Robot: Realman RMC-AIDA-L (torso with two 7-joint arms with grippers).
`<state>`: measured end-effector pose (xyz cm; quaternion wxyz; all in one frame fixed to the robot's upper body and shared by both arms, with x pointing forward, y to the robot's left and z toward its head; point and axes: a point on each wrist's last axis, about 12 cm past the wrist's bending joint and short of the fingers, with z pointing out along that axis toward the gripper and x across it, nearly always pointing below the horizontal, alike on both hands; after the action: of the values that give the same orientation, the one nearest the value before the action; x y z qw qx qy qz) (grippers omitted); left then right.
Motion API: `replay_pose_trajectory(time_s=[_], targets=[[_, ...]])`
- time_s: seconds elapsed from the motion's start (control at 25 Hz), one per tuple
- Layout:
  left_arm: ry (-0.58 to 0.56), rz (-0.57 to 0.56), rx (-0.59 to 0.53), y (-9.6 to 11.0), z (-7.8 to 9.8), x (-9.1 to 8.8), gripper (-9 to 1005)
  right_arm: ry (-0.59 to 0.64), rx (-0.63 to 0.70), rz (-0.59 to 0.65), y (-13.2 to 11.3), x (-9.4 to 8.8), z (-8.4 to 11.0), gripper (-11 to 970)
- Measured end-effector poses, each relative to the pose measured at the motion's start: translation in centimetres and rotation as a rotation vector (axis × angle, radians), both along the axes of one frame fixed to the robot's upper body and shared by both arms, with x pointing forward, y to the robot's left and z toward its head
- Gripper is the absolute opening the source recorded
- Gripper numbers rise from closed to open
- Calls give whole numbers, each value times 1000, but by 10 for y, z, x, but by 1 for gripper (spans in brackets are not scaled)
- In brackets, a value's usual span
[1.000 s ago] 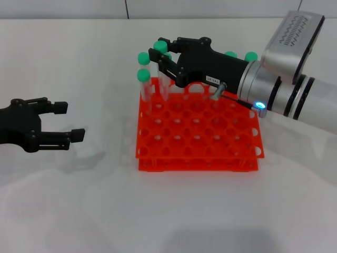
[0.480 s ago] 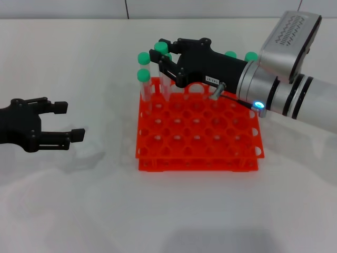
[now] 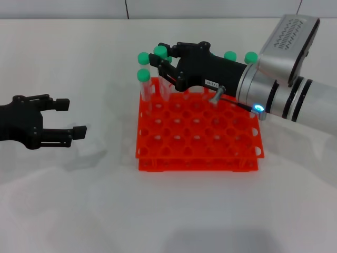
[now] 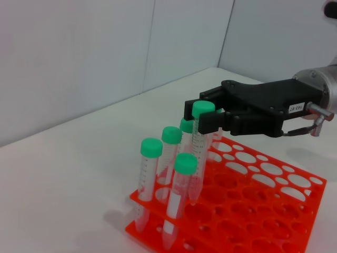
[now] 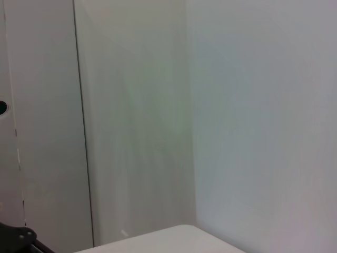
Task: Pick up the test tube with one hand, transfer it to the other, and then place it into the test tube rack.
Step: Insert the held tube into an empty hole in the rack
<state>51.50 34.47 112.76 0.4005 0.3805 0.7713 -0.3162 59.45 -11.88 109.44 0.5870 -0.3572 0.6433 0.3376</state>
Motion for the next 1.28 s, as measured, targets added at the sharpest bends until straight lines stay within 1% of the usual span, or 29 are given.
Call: replay_pose_trajectory(time_s=[0.52, 1.28], targets=[[-6, -4, 9, 2, 3, 2, 879, 0, 9, -5, 0, 0, 1, 265], [-2, -14, 17, 0, 3, 3, 879, -5, -1, -17, -7, -3, -4, 264]])
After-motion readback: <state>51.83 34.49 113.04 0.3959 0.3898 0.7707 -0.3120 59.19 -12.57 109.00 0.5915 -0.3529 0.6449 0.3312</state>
